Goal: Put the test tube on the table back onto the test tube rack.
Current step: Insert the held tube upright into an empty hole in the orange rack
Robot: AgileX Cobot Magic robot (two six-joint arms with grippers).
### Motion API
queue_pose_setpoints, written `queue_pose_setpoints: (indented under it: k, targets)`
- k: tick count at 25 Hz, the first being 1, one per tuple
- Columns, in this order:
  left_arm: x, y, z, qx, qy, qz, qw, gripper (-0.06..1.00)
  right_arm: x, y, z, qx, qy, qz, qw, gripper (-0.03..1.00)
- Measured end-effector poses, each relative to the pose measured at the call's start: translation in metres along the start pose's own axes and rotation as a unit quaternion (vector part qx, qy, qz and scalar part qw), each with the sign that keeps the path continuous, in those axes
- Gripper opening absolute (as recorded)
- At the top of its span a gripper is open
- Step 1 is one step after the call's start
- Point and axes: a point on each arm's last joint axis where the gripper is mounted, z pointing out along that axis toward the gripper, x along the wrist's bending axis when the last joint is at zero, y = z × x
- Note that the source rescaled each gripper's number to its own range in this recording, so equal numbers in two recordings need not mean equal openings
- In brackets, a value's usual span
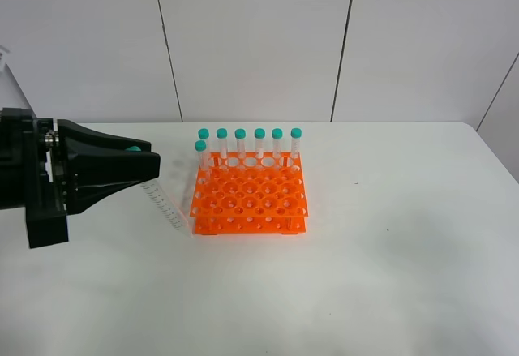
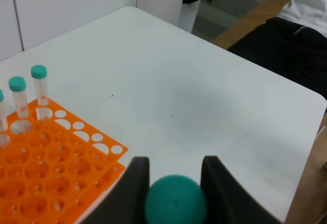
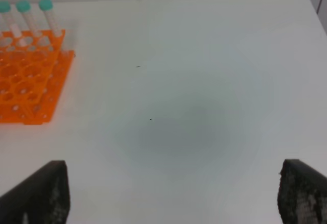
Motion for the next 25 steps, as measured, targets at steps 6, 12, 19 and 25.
queue_pose_setpoints:
  k: [6,12,19,25]
  targets:
    - [0.0,0.0,0.0,0.0,0.0,0.0,1.0,0.0,0.0006,-0.0009,0.0011,0.002,0.003,-0.002,1.0,0.99]
    - [0.0,0.0,0.0,0.0,0.0,0.0,1.0,0.0,0.0006,-0.0009,0.0011,0.002,0.003,-0.002,1.0,0.99]
    - [0.0,0.0,0.0,0.0,0.0,0.0,1.0,0.0,0.0006,-0.0009,0.0011,0.002,0.003,-0.002,1.0,0.99]
    - [0.0004,0.0001,0.0,0.0,0.002,0.0,1.0,0.0,0.0006,-0.0009,0.0011,0.002,0.003,-0.002,1.0,0.99]
